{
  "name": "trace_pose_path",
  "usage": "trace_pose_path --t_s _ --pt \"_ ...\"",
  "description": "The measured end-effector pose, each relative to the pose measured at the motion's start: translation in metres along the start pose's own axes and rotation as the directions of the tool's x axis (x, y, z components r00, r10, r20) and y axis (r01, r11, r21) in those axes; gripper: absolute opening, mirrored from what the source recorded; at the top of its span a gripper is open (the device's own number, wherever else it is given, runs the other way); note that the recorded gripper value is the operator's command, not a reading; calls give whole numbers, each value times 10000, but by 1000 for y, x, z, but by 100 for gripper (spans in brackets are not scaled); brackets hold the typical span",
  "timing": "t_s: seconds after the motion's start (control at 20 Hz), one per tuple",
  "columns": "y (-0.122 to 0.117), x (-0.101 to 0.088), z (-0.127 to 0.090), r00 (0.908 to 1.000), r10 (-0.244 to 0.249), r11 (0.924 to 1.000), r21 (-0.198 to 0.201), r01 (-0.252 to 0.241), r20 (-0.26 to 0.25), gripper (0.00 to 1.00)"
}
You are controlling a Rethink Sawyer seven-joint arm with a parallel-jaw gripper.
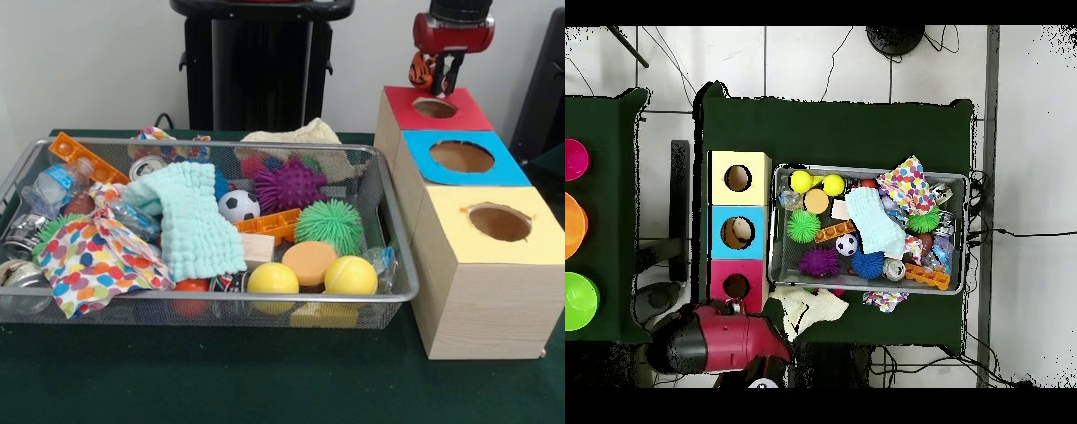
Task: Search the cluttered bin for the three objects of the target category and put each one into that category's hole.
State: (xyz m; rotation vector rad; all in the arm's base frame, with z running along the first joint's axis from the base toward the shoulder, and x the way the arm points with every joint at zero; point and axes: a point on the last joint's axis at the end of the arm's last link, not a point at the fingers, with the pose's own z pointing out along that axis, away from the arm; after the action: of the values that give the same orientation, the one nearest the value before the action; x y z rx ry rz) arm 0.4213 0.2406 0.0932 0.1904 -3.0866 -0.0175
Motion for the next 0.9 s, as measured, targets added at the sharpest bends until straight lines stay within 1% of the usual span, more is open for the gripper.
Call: trace_pose_path --t_s 0.05,0.2,0.5,0.55,0.7,0.8,0.9 --pt "0 -3 0 9998 13 10000 -29 -14 -195 0" --pt "-1 -7 0 9990 54 10000 -74 -57 -449 0" --pt "-3 -13 1 9967 87 9999 -140 -99 -804 0" --pt "-3 -18 0 9953 101 9998 -152 -116 -962 0" --pt "-7 -29 -3 9935 159 9997 -142 -176 -1130 0" --pt "-11 -46 -10 9913 225 9996 -155 -247 -1296 0" --pt "-12 -58 -18 9898 237 9994 -199 -267 -1406 0"
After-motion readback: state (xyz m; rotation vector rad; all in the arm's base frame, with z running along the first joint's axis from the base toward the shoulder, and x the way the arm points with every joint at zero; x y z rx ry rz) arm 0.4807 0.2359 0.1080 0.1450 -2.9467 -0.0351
